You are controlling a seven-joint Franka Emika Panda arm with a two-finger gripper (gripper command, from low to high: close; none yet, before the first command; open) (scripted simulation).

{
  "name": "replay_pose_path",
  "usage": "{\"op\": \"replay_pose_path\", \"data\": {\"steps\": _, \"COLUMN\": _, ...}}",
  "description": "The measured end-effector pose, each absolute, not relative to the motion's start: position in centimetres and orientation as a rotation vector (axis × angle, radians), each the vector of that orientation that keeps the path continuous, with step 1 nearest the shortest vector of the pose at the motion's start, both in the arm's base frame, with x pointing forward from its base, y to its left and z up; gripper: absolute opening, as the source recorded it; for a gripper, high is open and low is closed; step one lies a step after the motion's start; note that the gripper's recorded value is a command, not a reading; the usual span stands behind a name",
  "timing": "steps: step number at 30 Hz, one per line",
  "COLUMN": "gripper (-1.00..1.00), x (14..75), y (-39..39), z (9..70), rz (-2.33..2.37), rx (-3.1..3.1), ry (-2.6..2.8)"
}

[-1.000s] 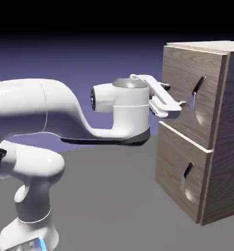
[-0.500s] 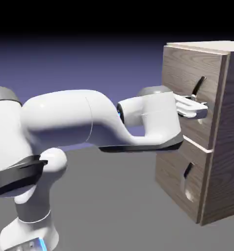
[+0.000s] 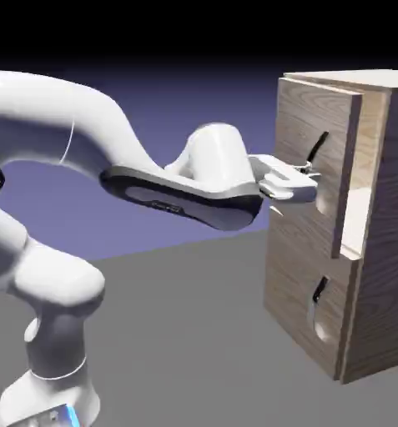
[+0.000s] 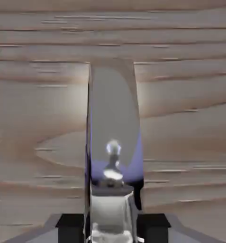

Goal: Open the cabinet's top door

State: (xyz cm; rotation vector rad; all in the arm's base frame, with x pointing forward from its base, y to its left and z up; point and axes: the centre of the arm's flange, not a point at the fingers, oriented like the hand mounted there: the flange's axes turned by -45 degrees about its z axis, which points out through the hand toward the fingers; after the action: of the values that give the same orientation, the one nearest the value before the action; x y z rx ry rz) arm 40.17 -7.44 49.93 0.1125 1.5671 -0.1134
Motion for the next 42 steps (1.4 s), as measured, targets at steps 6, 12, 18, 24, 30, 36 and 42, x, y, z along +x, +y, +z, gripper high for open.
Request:
{"op": "replay_pose_path", "data": {"steps": 6, "gripper": -1.00, "x": 37.4, "y": -5.0, "z": 49.9, "rz": -0.213, "rx": 0.212, "ry": 1.560}}
{"op": "replay_pose_path", "data": {"steps": 12, "gripper": -1.00, "x": 35.0, "y": -2.2, "z": 49.9, "rz": -0.310, "rx": 0.309, "ry": 1.548}}
{"op": "replay_pose_path", "data": {"steps": 18, "gripper": -1.00, "x": 33.0, "y": 0.7, "z": 49.9, "rz": -0.405, "rx": 0.404, "ry": 1.532}}
{"op": "replay_pose_path", "data": {"steps": 24, "gripper": -1.00, "x": 31.3, "y": 3.9, "z": 49.9, "rz": -0.501, "rx": 0.500, "ry": 1.512}}
{"op": "replay_pose_path", "data": {"steps": 30, "gripper": -1.00, "x": 29.9, "y": 7.7, "z": 49.9, "rz": -0.607, "rx": 0.607, "ry": 1.484}}
{"op": "replay_pose_path", "data": {"steps": 36, "gripper": -1.00, "x": 29.0, "y": 12.3, "z": 49.9, "rz": -0.732, "rx": 0.732, "ry": 1.444}}
{"op": "replay_pose_path", "data": {"steps": 42, "gripper": -1.00, "x": 28.8, "y": 17.3, "z": 49.9, "rz": -0.860, "rx": 0.861, "ry": 1.394}}
